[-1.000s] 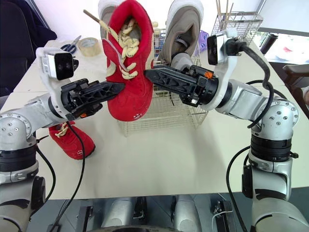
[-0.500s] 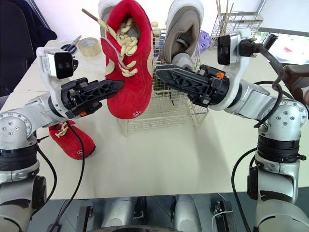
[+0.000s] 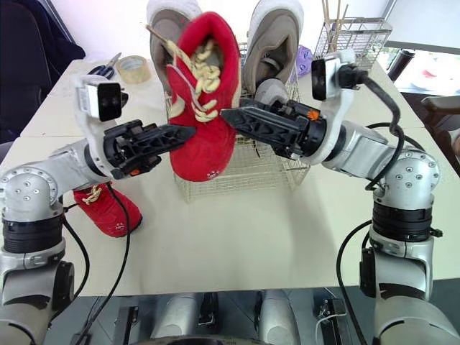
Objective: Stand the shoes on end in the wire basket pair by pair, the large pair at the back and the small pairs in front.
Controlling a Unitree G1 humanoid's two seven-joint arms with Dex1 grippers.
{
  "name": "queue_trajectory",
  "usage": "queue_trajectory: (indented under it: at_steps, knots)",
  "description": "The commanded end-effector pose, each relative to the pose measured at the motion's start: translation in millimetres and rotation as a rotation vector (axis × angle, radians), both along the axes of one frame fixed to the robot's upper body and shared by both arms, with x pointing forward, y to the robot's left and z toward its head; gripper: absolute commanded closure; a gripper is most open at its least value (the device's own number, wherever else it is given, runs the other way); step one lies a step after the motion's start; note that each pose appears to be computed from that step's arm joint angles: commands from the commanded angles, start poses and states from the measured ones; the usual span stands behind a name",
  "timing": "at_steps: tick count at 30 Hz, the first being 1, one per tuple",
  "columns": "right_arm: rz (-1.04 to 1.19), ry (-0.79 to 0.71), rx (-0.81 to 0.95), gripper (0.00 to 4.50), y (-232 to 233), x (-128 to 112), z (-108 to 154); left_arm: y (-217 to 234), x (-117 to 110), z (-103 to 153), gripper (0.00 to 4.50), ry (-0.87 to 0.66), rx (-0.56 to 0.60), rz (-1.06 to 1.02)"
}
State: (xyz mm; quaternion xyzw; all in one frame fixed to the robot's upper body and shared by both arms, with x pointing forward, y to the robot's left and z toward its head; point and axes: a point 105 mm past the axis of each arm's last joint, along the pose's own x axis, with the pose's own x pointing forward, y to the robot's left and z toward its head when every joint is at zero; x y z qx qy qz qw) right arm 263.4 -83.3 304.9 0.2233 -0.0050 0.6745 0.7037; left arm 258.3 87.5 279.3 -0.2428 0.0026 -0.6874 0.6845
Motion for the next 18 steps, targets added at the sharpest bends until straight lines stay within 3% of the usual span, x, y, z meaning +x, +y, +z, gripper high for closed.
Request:
queue_trajectory:
  at_steps: [1, 5, 8, 11, 14, 18]
  knots:
    - [0.010, -0.063, 0.015, 0.93, 3.4, -6.4, 13.0, -4.0, -8.0, 10.5, 3.78, -0.067, -0.004, -0.028]
    - [0.023, -0.066, 0.027, 3.12, 3.5, -8.9, 15.9, -2.2, -6.7, 11.6, 3.78, -0.068, -0.007, -0.021]
    - [0.024, -0.087, 0.025, 4.11, 3.6, -10.7, 18.2, -0.8, -5.4, 11.8, 3.78, -0.064, -0.007, -0.017]
    - [0.024, -0.136, 0.033, 4.28, 1.4, -13.6, 23.7, 0.9, -1.6, 12.1, 2.79, -0.072, 0.009, 0.012]
    - [-0.063, -0.242, 0.065, 4.28, -9.7, -9.3, 33.0, 5.0, 5.5, 11.4, 1.36, -0.125, 0.067, 0.117]
    - [-0.147, -0.373, -0.019, 4.28, -34.5, 4.0, 36.2, 25.0, 2.9, 13.3, 1.36, -0.208, 0.193, 0.248]
